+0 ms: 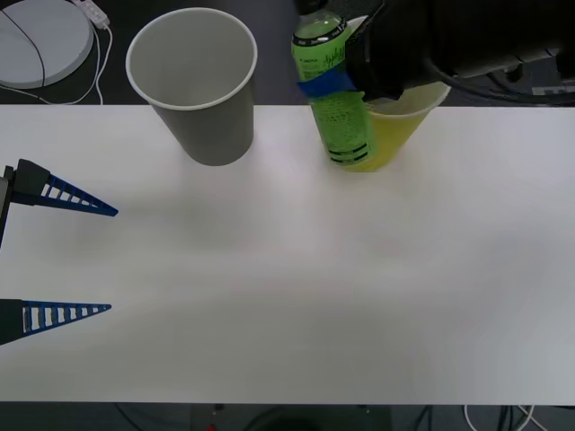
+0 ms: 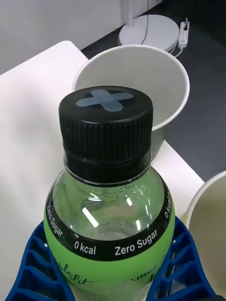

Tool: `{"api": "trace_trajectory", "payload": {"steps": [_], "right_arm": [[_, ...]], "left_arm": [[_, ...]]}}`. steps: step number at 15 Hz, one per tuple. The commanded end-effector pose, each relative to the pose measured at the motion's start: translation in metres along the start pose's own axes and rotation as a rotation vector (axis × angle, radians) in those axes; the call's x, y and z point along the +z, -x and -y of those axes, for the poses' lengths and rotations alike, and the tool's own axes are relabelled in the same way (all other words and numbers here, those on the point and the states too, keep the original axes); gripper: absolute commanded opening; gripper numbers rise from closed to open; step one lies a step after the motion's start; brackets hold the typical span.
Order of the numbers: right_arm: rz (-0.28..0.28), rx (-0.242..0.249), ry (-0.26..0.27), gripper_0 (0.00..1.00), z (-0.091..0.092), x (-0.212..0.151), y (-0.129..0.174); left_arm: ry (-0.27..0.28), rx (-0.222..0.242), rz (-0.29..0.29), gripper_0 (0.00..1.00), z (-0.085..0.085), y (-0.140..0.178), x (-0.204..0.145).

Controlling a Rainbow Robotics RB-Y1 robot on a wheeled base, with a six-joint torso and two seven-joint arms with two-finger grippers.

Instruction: Put the can into the green bin and the plastic bottle into the gray bin

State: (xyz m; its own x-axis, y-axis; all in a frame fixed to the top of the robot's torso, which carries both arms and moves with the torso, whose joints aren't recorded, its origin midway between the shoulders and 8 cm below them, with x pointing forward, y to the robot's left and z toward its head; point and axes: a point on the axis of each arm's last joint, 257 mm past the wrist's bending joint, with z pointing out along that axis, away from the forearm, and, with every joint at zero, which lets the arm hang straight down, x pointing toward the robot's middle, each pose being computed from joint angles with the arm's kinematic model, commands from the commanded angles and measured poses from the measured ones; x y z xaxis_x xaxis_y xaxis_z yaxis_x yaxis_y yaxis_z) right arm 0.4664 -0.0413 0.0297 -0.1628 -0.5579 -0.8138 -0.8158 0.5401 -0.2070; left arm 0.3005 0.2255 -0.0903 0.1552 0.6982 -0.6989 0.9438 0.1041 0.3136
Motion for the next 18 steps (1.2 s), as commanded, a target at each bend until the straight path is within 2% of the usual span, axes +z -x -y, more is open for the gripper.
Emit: {"api": "trace_trajectory", "payload": {"steps": [1,5,9,18], "right_arm": [[-0.004,0.012,0.007,0.0,0.005,0.004,0.018],[0.019,0.014,-0.019,0.0,0.011,0.014,0.05],[-0.008,0.015,-0.038,0.0,0.014,0.035,0.069],[-0.094,0.003,-0.057,0.0,0.005,0.076,0.105]], "left_arm": [[0.0,0.0,0.0,1.0,0.0,0.0,0.0],[0.0,0.0,0.0,1.0,0.0,0.0,0.0],[0.0,0.0,0.0,1.0,0.0,0.0,0.0],[0.0,0.0,0.0,1.0,0.0,0.0,0.0]]}}
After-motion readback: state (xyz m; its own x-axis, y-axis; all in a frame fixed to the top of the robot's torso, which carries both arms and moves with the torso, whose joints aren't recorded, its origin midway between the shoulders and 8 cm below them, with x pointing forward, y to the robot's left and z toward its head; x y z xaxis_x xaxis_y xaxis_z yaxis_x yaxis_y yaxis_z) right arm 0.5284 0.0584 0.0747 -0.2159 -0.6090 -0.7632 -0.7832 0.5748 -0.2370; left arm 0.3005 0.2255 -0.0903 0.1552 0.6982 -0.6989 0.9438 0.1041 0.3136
